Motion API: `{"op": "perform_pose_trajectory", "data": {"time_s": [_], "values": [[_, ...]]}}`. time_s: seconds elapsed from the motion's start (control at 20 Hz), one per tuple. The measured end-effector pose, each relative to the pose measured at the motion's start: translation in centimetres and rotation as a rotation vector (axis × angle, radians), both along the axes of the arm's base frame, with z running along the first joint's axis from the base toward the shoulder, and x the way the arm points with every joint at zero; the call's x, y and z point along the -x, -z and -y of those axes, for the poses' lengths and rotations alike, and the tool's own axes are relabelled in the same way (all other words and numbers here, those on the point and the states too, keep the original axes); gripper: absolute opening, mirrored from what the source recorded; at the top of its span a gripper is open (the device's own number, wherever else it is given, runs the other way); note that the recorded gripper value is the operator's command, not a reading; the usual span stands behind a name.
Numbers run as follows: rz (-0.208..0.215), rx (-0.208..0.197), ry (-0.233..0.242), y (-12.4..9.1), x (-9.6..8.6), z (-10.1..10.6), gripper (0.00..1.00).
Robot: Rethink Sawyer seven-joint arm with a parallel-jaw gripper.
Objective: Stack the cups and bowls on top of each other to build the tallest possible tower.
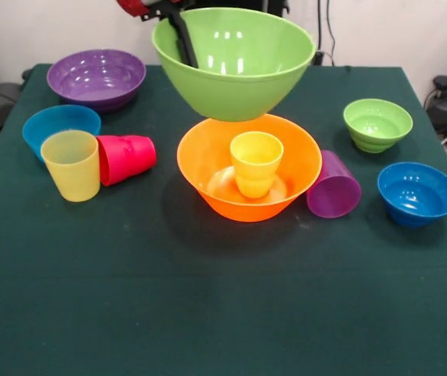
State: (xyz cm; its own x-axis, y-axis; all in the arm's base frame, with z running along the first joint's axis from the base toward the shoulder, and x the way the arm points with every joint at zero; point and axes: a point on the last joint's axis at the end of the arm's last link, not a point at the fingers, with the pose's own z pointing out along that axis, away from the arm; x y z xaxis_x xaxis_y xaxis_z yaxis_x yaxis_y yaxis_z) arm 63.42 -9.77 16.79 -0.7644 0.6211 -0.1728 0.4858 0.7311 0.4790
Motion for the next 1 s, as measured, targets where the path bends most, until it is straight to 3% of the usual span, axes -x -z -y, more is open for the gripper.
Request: {"op": "perform_pose_trajectory", "data": {"time_s": [0.65,1.0], "values": [[-0.023,-0.027,0.004,2.8,1.8,1.5,0.00],[-0.045,-0.068,0.006,4.4,2.3,0.9,0.00]]}}
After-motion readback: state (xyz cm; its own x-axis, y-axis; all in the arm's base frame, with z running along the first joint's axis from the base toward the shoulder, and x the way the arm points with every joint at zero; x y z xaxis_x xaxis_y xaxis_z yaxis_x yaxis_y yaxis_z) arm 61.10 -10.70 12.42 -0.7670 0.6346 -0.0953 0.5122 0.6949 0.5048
